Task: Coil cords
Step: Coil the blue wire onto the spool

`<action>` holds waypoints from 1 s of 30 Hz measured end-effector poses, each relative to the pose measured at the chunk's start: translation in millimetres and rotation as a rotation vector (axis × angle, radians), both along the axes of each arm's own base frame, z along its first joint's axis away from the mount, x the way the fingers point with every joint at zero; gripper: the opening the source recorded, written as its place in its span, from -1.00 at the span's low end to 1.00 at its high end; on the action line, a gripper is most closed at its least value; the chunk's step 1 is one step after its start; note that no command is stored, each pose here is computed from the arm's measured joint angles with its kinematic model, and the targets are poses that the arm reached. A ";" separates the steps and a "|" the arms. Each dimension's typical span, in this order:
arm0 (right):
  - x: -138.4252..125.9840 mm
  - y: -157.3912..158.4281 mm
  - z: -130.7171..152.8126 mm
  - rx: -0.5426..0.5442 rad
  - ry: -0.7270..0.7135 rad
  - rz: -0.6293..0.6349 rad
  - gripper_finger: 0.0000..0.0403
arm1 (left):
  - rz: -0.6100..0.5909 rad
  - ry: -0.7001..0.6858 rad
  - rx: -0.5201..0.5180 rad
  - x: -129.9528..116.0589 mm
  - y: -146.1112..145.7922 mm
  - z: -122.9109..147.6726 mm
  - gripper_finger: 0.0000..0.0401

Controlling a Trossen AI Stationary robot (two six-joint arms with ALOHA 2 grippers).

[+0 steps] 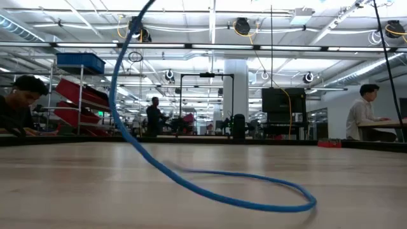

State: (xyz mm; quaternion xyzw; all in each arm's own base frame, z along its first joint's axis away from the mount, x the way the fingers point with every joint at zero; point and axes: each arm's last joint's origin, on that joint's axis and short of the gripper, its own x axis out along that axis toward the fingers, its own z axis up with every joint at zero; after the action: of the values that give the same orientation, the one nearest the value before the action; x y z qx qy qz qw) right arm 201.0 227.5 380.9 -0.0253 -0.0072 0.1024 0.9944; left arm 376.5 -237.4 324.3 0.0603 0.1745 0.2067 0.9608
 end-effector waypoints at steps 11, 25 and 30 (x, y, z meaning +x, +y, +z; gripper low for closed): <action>-8.7 7.3 3.6 -0.012 -0.034 0.038 -1.00 | 0.025 0.065 0.008 -4.8 3.6 -7.8 -0.34; -11.9 8.9 4.5 -0.017 -0.039 0.043 -1.00 | 0.006 0.152 0.049 -25.4 -1.6 -7.5 -0.34; -11.4 6.4 1.6 -0.031 -0.013 -0.034 -1.00 | -0.012 0.124 0.031 -39.2 -10.1 2.1 -0.34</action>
State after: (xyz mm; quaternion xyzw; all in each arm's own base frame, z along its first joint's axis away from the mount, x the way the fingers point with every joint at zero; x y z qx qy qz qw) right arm 189.6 233.9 382.5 -0.0413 -0.0119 0.0854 0.9954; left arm 337.3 -247.5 326.4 0.0891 0.2301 0.1997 0.9483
